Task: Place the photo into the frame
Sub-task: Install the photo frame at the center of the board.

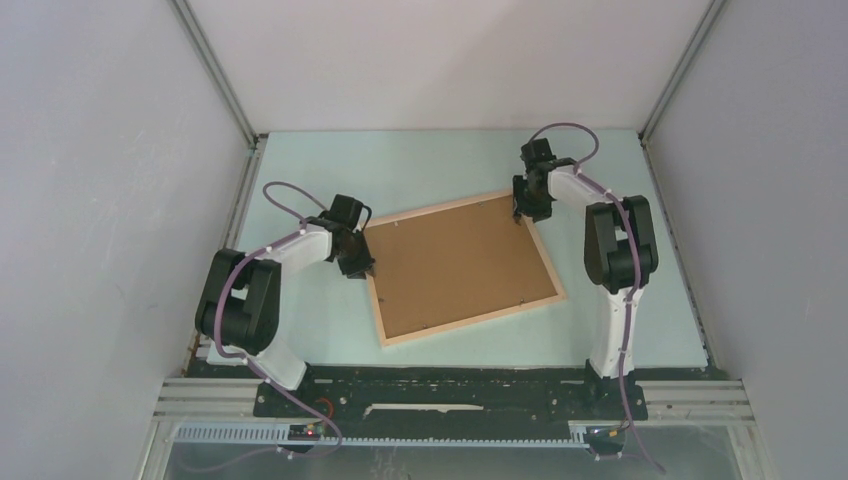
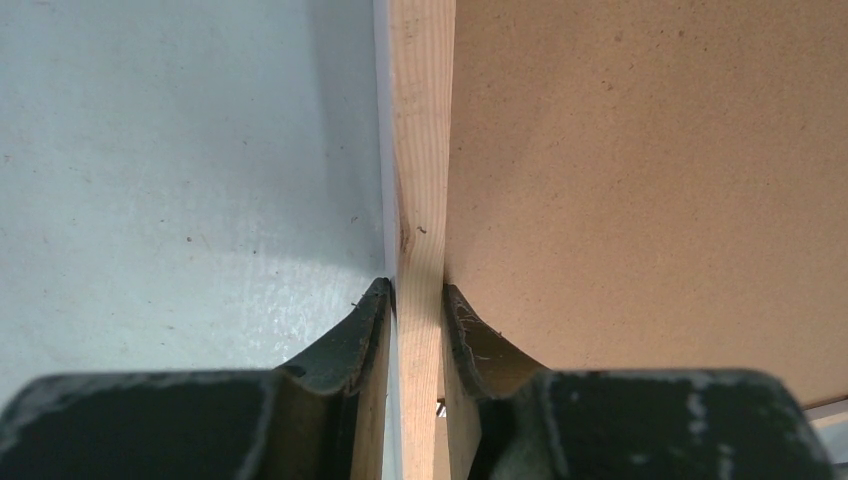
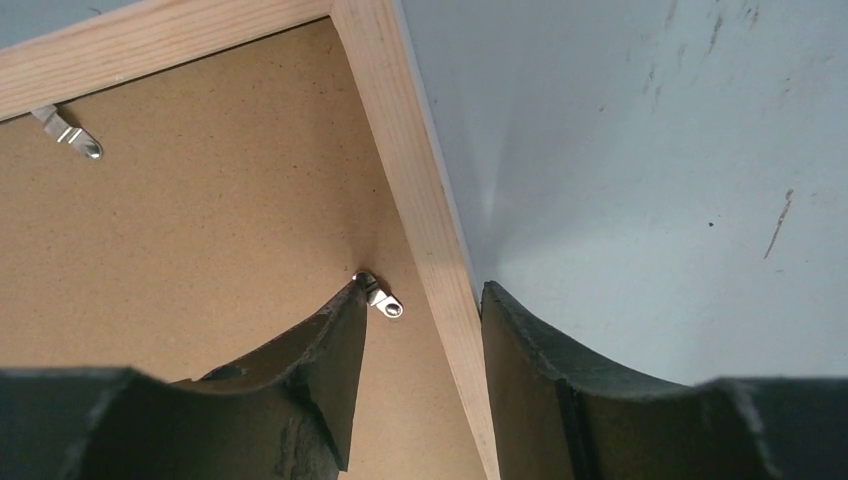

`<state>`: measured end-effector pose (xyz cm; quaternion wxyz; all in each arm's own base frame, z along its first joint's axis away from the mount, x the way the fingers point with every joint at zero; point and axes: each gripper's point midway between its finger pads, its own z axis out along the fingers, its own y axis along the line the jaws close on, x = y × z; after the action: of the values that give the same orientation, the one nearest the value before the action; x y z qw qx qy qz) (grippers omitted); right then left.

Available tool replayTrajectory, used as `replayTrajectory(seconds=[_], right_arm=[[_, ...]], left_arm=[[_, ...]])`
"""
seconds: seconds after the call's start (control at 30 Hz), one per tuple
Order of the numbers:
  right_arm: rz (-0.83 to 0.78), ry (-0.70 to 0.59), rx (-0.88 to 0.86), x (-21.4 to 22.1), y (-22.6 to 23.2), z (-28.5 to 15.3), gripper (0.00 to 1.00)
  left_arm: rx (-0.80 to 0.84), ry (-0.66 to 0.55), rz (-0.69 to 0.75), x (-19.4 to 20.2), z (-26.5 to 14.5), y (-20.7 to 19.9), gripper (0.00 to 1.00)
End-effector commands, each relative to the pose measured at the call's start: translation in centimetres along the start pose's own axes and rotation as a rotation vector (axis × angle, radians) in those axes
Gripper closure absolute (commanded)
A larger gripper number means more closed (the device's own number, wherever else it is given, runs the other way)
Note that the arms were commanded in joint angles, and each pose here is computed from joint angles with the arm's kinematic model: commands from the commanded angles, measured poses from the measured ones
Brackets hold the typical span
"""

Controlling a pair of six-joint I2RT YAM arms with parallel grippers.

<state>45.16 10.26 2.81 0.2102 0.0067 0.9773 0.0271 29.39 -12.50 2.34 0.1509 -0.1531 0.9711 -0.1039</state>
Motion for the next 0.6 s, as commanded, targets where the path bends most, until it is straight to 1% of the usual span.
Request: replayTrajectory(seconds=[0.0,0.17,0.27,0.37,0.5,0.57], right_arm=[[0.002,-0.007,0.046,-0.9,-0.2,0.3,0.48],[0.007,0.003,0.057,-0.8,0.1,0.7,0.46],[0.036,0.016,0.098,-0.6,-0.5,0.8,0.49],[0.129,0.038,0.11,-0.3,-1.0,0.9,0.63],[0.253,0.059,0.058,0.0,-0.2,0.7,0.85],[0.29,0.057,0.037,-0.2,0.5,0.6,0.93]], left_arm=[[0.036,-0.019,0.012,-0.4,0.2,-0.8,0.9],[0.035,-0.02,0.012,-0.4,0.2,-0.7,0.91],[0.037,-0.021,0.012,-0.4,0.1,-0.8,0.91],[0.037,-0.02,0.011,-0.4,0.2,-0.8,0.91],[0.039,-0.016,0.006,-0.3,0.3,-0.8,0.92],[0.04,-0.014,0.006,-0.2,0.3,-0.8,0.92]])
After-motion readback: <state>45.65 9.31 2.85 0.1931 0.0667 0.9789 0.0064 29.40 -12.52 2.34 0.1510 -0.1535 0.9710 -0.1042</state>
